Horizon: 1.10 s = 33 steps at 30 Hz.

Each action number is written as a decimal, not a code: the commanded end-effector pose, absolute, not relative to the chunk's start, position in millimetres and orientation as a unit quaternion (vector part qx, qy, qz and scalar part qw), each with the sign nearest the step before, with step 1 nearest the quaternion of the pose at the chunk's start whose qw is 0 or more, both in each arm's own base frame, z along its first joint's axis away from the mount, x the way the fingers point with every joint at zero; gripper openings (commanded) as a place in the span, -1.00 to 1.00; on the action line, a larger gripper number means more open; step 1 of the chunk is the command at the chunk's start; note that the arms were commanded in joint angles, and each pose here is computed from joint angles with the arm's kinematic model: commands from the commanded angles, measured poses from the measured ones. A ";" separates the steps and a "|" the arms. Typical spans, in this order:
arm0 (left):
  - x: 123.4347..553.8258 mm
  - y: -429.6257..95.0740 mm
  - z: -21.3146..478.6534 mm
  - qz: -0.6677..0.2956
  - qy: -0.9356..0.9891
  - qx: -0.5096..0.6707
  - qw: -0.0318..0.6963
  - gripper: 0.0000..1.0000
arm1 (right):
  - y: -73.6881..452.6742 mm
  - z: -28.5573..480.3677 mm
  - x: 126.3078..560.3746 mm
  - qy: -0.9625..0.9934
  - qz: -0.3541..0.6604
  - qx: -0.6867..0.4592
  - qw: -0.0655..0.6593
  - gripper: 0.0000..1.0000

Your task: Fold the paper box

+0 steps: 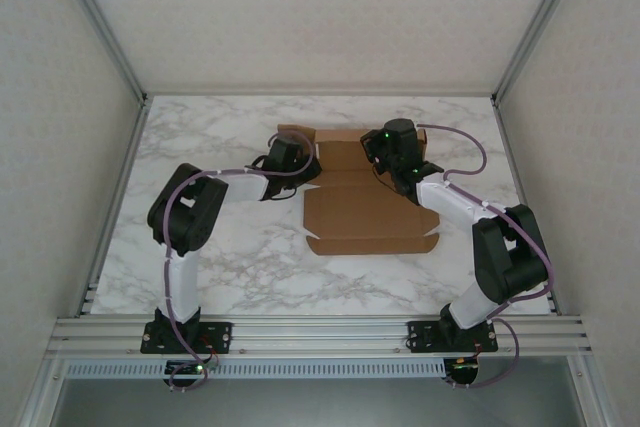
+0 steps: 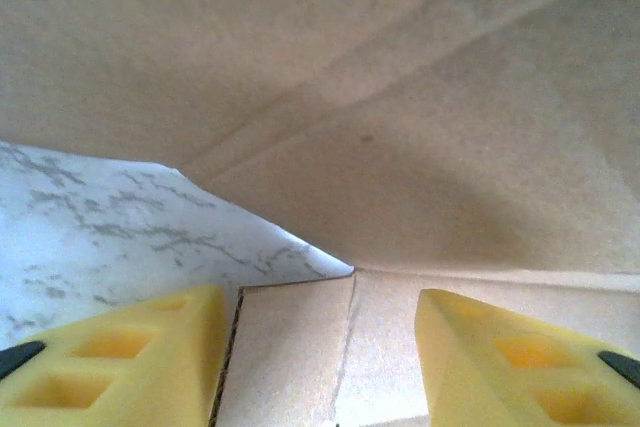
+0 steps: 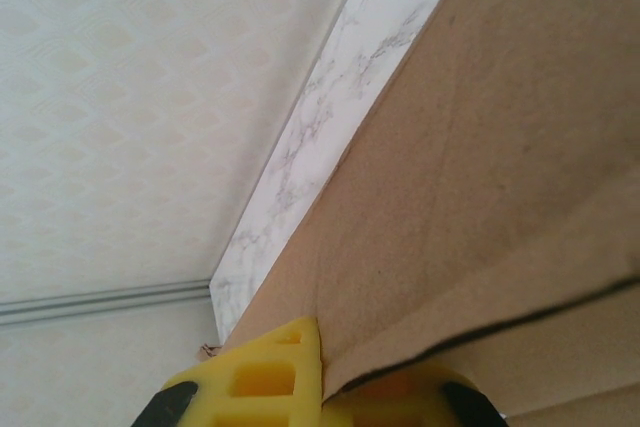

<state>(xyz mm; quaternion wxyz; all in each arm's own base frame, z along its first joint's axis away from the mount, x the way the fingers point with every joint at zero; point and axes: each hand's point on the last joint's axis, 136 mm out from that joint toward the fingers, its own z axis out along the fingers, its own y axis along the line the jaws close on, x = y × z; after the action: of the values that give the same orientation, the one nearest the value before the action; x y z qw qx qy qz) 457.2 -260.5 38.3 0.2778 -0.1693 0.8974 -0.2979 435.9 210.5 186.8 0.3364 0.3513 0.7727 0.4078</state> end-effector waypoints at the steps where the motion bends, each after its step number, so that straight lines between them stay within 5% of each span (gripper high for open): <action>1: 451.2 -279.1 65.6 -0.347 0.883 -0.153 0.275 0.05 | 213.1 175.3 430.2 0.785 0.400 0.343 0.326 -1.00; 22: 454.5 -322.0 78.2 -0.335 0.896 -0.070 0.281 0.02 | 216.7 164.2 423.8 0.789 0.402 0.346 0.312 -1.00; 33: 442.1 -325.1 37.5 -0.310 0.918 -0.067 0.237 0.01 | 213.5 169.5 423.1 0.793 0.391 0.344 0.316 -1.00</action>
<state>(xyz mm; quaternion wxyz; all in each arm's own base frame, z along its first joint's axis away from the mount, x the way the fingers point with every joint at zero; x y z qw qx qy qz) 451.5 -327.0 52.9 0.2571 -0.0748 0.9082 -0.3217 435.5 208.2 182.4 0.3377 0.3614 0.7660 0.4105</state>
